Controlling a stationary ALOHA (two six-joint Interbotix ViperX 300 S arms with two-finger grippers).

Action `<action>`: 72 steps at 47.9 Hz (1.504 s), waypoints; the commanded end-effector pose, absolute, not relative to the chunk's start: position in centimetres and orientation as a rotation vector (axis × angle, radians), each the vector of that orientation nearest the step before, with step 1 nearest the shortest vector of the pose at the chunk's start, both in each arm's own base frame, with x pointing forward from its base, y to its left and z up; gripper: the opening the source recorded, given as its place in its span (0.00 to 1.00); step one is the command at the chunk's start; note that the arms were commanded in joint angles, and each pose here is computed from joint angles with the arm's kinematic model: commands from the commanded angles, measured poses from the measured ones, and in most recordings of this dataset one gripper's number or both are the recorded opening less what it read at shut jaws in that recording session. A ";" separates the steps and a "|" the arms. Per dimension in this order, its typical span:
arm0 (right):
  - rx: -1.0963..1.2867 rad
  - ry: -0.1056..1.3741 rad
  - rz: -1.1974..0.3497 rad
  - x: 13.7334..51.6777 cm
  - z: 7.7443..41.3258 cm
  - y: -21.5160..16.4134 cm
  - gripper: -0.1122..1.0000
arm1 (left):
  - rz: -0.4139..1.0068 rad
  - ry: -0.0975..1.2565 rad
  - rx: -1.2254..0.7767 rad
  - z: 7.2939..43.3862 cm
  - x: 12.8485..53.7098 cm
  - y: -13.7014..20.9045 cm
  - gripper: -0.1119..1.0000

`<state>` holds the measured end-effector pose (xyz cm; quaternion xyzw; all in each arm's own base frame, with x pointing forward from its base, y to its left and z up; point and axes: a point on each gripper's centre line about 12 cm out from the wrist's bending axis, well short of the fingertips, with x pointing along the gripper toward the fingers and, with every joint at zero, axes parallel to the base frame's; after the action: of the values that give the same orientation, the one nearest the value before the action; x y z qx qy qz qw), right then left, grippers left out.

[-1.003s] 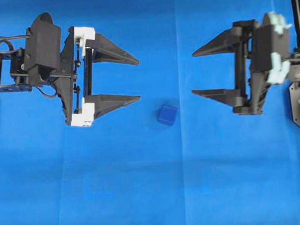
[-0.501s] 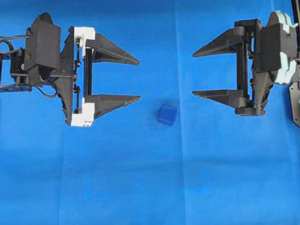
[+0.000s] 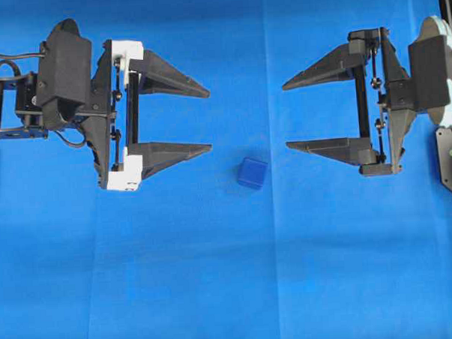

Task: Handover the blue block to the right arm after grasping it with the left arm, then place it in the designated position.

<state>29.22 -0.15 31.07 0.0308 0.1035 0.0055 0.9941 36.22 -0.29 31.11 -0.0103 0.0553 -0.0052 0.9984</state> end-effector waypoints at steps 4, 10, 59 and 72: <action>0.064 0.169 0.028 29.1 31.3 -0.3 0.90 | -0.009 0.069 -0.022 32.5 36.3 -0.2 0.93; 0.066 0.173 0.028 29.0 31.0 -0.3 0.90 | -0.009 0.069 -0.021 32.5 36.3 -0.2 0.93; 0.067 0.175 0.029 28.9 30.8 -0.3 0.90 | -0.009 0.069 -0.021 32.5 36.4 -0.2 0.93; 0.068 0.172 0.029 29.0 30.9 -0.3 0.90 | -0.009 0.068 -0.022 32.5 36.4 -0.2 0.93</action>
<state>28.90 -0.34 30.02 0.0341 0.0996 0.0127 0.9944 36.22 -0.29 31.09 -0.0095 0.0560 -0.0052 0.9984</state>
